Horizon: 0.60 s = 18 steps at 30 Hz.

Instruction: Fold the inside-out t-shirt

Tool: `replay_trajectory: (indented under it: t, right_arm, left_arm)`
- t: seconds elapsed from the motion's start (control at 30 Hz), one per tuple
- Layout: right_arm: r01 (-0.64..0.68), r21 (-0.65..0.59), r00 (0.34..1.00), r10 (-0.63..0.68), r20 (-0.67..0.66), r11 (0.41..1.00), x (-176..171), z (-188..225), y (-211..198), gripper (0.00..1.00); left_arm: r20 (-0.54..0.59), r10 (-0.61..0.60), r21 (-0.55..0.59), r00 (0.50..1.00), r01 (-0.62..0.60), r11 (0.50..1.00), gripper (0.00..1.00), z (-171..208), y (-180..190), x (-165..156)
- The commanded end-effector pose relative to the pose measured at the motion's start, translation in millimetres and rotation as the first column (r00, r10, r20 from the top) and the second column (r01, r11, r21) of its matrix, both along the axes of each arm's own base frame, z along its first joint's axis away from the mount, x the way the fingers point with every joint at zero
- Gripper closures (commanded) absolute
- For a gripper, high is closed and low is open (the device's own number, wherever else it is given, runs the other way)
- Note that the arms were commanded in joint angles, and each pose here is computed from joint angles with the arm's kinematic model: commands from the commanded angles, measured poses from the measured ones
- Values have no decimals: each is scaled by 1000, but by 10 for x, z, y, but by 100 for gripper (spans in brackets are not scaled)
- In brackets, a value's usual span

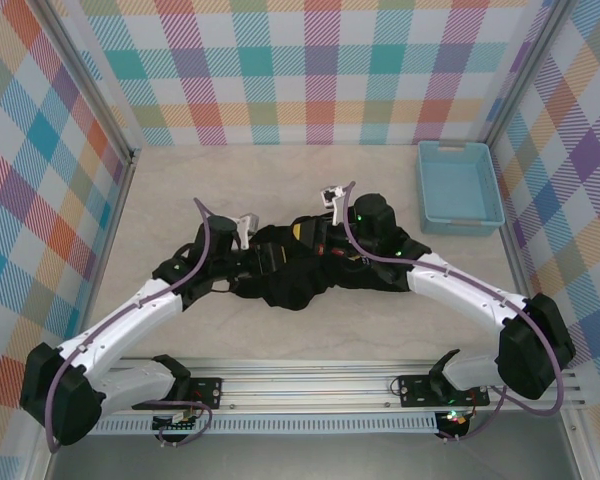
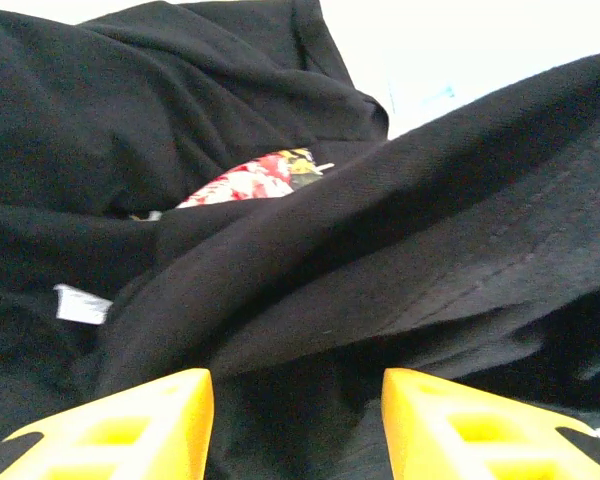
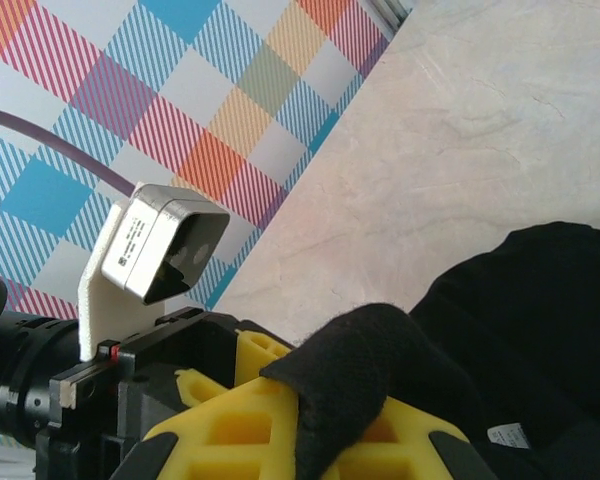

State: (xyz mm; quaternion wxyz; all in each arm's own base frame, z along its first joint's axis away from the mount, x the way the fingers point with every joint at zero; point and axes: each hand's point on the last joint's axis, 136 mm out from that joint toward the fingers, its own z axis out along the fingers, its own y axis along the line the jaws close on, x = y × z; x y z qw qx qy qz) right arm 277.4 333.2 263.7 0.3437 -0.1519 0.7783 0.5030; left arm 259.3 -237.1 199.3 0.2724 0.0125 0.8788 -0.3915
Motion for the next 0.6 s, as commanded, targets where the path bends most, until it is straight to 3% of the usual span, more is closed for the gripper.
replay_trajectory:
  t: [0.0, 0.27, 0.4, 0.57]
  right_arm:
    - [11, 33, 998, -13, 56, 999, -6, 178, -34, 100]
    - [29, 20, 995, -30, 91, 999, 4, 234, -77, 100]
    - [143, -78, 986, -135, 93, 987, 125, 130, -249, 100]
    - [363, -238, 932, -343, 120, 901, 353, -60, -667, 100]
  left_arm:
    - [57, -74, -83, 996, 78, 993, 55, 211, -193, -13]
    - [18, -111, -56, 994, 111, 992, 73, 80, -255, -11]
    - [61, -150, -47, 987, 153, 987, 100, 200, -236, -90]
    - [219, -198, -89, 955, 222, 971, 100, 494, -88, -421]
